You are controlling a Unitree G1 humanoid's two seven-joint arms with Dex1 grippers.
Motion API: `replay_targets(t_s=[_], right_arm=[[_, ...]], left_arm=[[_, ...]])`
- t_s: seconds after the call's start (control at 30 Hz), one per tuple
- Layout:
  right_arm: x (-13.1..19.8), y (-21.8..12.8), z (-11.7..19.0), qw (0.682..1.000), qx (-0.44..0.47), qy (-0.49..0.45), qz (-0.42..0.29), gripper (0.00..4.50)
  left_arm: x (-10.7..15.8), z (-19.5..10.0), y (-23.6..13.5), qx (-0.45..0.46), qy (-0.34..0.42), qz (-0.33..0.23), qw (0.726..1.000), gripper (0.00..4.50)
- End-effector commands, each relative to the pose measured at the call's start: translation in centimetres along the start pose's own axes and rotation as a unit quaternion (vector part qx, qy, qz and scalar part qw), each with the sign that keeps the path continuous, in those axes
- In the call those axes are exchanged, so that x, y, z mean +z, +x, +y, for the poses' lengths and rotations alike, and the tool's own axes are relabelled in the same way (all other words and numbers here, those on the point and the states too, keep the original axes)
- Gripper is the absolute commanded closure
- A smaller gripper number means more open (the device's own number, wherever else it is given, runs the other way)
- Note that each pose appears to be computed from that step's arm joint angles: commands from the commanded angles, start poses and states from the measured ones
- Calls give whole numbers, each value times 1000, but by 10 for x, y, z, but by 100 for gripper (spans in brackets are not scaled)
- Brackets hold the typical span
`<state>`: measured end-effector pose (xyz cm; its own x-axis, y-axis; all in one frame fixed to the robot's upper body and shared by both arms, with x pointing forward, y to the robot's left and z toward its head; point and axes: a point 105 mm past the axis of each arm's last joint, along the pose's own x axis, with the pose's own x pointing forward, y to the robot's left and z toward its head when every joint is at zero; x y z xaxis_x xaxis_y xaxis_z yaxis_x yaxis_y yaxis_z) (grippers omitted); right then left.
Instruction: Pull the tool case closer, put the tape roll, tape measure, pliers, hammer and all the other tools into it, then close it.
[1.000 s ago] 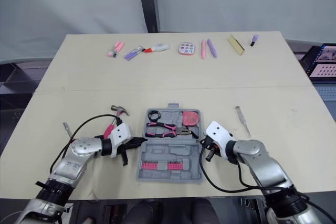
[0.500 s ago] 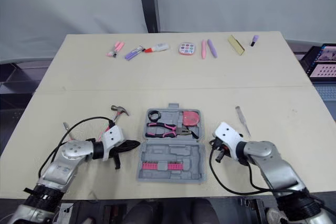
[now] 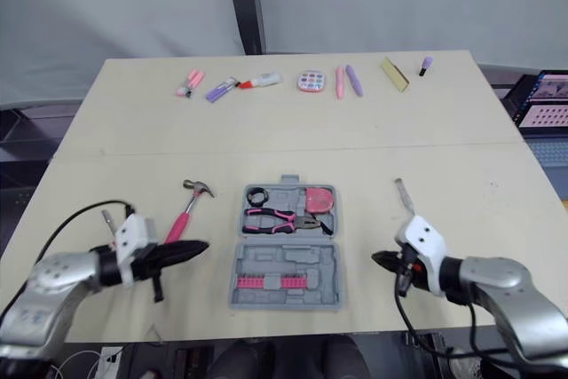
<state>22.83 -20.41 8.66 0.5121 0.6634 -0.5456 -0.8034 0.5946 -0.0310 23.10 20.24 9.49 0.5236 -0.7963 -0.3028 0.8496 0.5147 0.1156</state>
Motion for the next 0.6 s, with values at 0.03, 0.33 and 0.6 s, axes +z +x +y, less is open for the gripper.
replay_targets(t_s=[0.03,0.33,0.6], right_arm=[[11,-9,17,998,38,-26,-37,450],[-4,-11,30,998,62,-4,-26,76],[-6,-12,29,998,60,-6,-27,2]], left_arm=[[13,-6,-23,23,5,-34,999,302],[-10,-26,-53,50,-22,-20,998,0],[-12,-31,-53,46,-25,-25,998,0]])
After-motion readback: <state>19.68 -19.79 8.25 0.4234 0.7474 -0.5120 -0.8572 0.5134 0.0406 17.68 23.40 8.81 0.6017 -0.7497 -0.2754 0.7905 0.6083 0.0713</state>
